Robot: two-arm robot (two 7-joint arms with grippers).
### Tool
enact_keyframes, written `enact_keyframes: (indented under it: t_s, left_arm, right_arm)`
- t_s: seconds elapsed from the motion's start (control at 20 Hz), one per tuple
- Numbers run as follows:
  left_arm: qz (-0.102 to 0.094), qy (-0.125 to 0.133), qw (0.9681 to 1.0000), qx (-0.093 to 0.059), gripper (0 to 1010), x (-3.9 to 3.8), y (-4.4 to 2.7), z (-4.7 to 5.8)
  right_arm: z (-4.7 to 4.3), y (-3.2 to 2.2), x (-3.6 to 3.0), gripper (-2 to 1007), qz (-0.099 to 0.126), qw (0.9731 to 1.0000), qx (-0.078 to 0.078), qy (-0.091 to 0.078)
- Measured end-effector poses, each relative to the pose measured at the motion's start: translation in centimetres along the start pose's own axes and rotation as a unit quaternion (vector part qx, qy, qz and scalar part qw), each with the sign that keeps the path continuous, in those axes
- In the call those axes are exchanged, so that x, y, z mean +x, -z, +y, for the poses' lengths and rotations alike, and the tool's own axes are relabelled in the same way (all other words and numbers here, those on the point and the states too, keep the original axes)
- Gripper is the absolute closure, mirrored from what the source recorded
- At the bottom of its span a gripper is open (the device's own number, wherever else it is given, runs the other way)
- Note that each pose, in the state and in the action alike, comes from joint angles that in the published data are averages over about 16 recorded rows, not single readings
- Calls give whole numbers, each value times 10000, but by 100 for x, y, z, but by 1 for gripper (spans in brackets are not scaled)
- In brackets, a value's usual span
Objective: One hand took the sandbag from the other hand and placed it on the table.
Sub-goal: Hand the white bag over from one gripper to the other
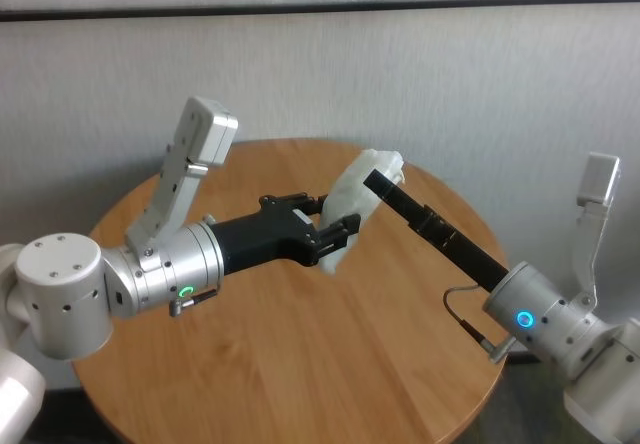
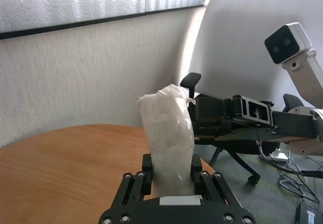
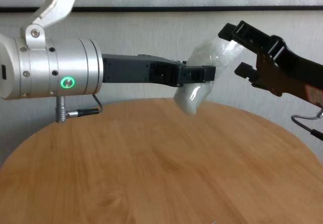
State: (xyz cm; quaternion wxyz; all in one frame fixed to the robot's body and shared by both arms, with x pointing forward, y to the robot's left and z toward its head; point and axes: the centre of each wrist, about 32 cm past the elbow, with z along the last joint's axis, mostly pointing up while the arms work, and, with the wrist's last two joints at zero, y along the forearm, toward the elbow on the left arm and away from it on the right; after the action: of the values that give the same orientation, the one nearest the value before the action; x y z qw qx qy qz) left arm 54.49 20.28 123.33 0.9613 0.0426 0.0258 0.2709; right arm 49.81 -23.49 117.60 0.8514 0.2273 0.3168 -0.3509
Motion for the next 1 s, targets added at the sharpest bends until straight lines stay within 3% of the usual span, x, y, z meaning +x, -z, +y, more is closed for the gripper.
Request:
enact_keyframes:
  t_s: [0.5, 1.0]
  left_arm:
    - [0, 0, 10000, 0, 540, 0, 0, 0]
    - [0, 0, 10000, 0, 540, 0, 0, 0]
  right_arm:
    - [117, 36, 48, 5, 168, 9998, -121, -32]
    - [160, 65, 38, 5, 208, 9996, -181, -103]
